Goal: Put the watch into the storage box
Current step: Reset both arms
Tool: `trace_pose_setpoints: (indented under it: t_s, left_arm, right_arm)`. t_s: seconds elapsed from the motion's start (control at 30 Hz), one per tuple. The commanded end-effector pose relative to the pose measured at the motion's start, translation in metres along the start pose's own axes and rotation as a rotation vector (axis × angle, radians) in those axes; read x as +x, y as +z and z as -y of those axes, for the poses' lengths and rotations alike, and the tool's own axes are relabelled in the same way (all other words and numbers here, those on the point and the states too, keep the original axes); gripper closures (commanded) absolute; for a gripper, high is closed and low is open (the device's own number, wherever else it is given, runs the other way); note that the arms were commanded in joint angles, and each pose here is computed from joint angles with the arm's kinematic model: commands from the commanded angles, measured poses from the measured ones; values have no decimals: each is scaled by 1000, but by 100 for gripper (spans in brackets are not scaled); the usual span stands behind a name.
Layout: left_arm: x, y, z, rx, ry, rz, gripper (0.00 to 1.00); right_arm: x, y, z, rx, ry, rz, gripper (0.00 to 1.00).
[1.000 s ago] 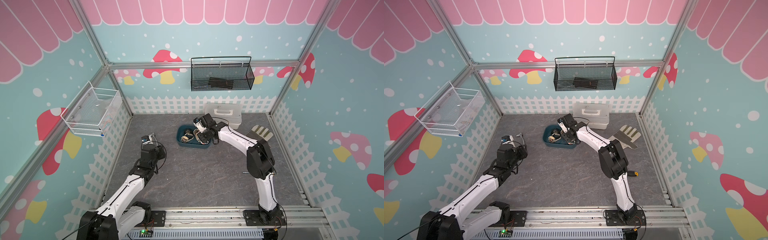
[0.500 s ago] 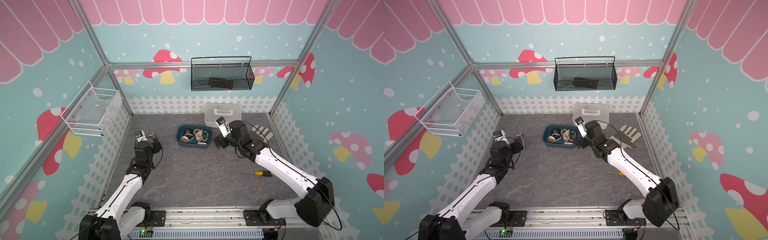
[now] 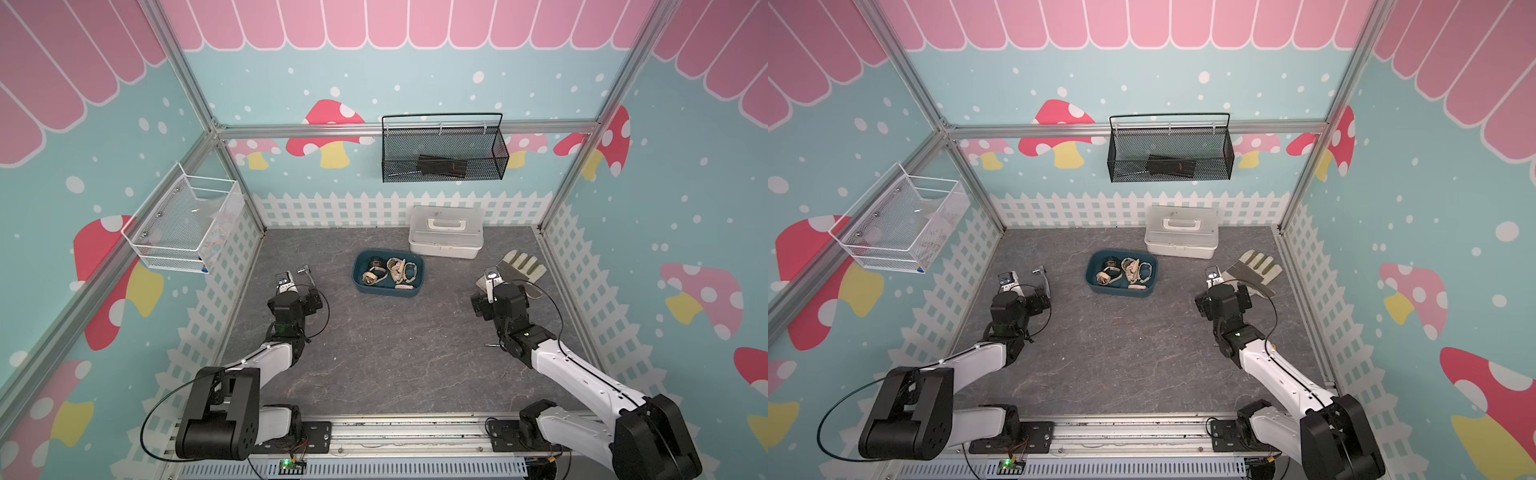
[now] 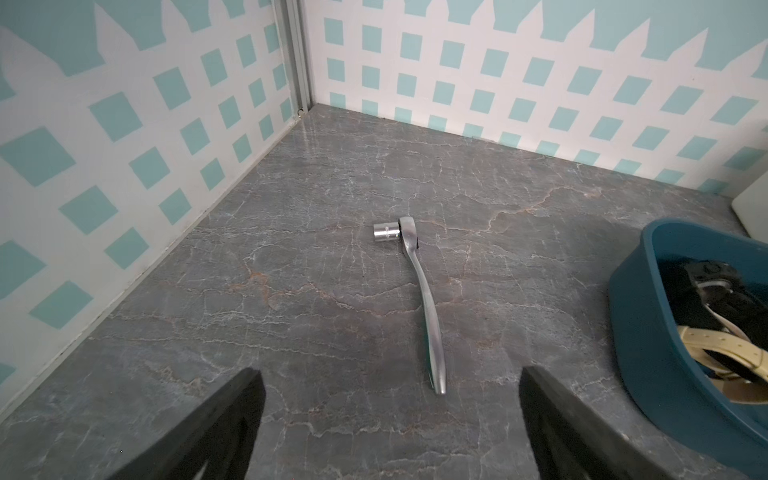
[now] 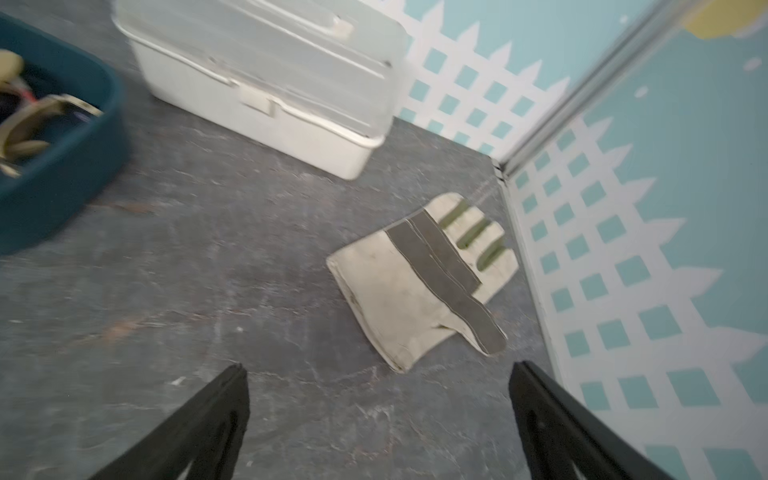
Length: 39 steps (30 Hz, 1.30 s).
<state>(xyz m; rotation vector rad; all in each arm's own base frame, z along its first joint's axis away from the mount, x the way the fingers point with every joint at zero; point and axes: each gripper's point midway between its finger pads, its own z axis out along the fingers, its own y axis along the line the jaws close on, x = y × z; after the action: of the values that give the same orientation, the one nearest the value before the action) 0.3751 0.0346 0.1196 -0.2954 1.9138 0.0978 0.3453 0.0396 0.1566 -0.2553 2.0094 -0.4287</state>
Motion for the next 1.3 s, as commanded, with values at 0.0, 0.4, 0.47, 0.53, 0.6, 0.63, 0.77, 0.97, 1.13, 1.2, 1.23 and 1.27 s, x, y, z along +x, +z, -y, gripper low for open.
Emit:
trace_pose_setpoints:
  t_s: [0.0,0.4,0.47,0.53,0.6,0.63,0.77,0.97,1.13,1.2,1.23,1.27]
  left_arm:
    - [-22,-2,7,46,13,112,1]
    - [-3,16,19,108,62,117,2]
    - [-4,18,22,121,68,120,2]
    - [-1,23,27,140,86,77,2]
    - [-2,24,28,144,88,82,1]
    - [-1,24,28,144,90,75,2]
    - [-1,24,28,144,90,75,2]
    - [-1,24,29,146,90,78,1]
    - [-1,24,28,144,90,78,2]
    - [-1,24,29,146,91,78,2]
    - [-1,24,28,146,91,77,1]
    - [-1,24,28,145,90,77,2]
  right_arm:
    - [0,10,17,102,-44,85,0]
    - [20,59,3,69,-2,132,0]
    - [22,62,6,73,16,109,0]
    - [26,63,11,49,59,126,0]
    - [35,64,16,13,129,124,0]
    - [44,67,18,16,153,130,1]
    - [43,72,17,3,148,129,0]
    - [44,73,17,0,148,97,1]
    - [43,73,18,6,148,116,0]
    - [44,73,18,5,147,110,0]
    - [43,73,18,5,146,110,1]
    - [44,74,18,5,147,108,0]
